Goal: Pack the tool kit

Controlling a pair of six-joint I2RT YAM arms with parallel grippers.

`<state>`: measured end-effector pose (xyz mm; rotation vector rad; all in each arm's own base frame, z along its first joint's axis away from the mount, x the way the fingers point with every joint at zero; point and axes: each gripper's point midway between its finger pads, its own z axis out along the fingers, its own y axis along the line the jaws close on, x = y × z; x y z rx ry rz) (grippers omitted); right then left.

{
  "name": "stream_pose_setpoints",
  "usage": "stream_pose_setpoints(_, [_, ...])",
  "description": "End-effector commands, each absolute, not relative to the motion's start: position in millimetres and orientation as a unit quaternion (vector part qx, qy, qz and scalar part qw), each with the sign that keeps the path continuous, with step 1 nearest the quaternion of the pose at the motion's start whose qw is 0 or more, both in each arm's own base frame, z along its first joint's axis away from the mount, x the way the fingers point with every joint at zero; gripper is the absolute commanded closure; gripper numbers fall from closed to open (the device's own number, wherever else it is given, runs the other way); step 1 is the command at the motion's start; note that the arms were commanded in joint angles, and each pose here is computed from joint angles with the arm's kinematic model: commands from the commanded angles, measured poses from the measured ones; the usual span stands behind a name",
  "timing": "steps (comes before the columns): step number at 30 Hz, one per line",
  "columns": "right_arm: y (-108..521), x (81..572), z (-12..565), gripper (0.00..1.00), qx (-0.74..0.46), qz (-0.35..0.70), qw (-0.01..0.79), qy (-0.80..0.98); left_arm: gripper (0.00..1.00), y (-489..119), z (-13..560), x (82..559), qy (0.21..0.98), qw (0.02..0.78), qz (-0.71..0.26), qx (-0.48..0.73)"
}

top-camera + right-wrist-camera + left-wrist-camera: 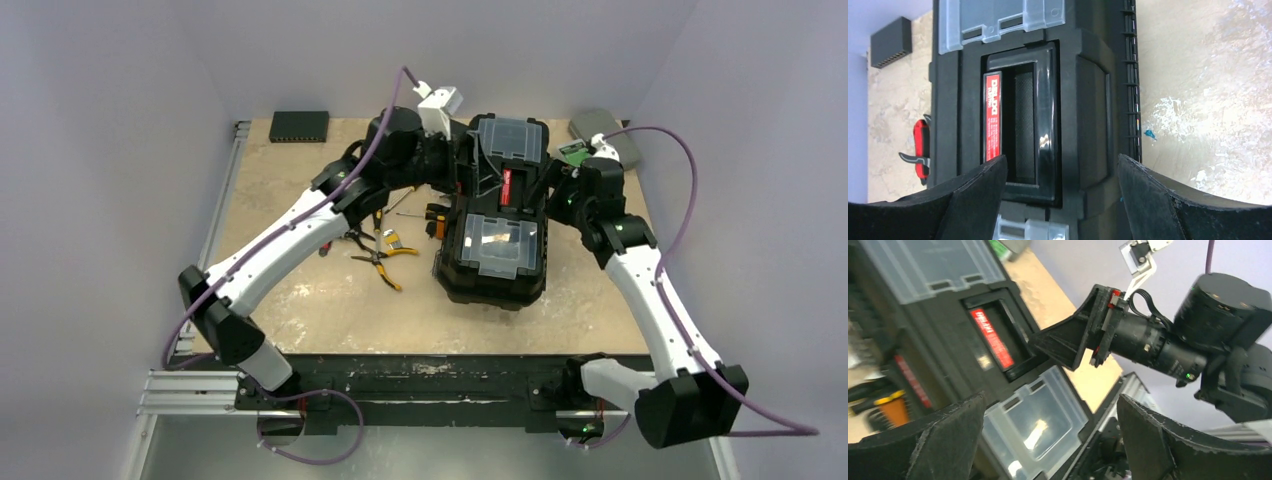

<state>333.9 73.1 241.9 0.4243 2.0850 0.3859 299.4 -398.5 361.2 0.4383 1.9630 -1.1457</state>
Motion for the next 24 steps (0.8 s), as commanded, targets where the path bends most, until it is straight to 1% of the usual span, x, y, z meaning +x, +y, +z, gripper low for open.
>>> stream_pose_setpoints(1, [82.5, 360.7, 255.8, 0.21, 0.148, 0.172, 0.489, 0.842, 0.0, -335.7, 366.0, 308.4, 0.801, 0.471, -0.341, 0.143])
stream_pose_setpoints(3, [83.0, 368.4, 238.3, 0.22, 0.143, 0.161, 0.473, 0.854, 0.0, -310.2, 368.3, 315.7, 0.803, 0.501, -0.305, 0.104])
stream_pose_setpoints(5, [84.3, 371.4, 223.8, 0.23, 0.139, 0.156, 0.458, 0.864, 0.0, -290.7, 369.0, 318.9, 0.8, 0.519, -0.293, 0.073])
stream_pose_setpoints(7, [82.1, 371.1, 208.3, 0.23, 0.137, 0.142, 0.44, 0.876, 0.0, -276.3, 365.0, 321.6, 0.798, 0.521, -0.301, 0.043])
stream_pose_setpoints(9, [80.7, 367.7, 195.2, 0.26, 0.134, 0.131, 0.42, 0.888, 0.0, -272.3, 362.0, 320.1, 0.787, 0.517, -0.333, 0.048])
stream_pose_setpoints(13, [86.5, 351.2, 178.1, 0.32, 0.117, 0.142, 0.394, 0.9, 0.0, -276.7, 360.1, 317.6, 0.78, 0.511, -0.356, 0.059])
stream_pose_setpoints(18, [91.8, 315.7, 168.2, 0.32, 0.105, 0.161, 0.375, 0.907, 0.0, -291.9, 353.9, 315.9, 0.796, 0.474, -0.367, 0.082])
stream_pose_setpoints(22, [91.6, 291.1, 165.3, 0.33, 0.096, 0.171, 0.371, 0.908, 0.0, -317.7, 349.0, 308.1, 0.799, 0.435, -0.403, 0.1])
stream_pose_setpoints(24, [97.2, 280.1, 166.2, 0.35, 0.086, 0.191, 0.368, 0.906, 0.0, -330.9, 347.8, 302.0, 0.801, 0.425, -0.406, 0.115])
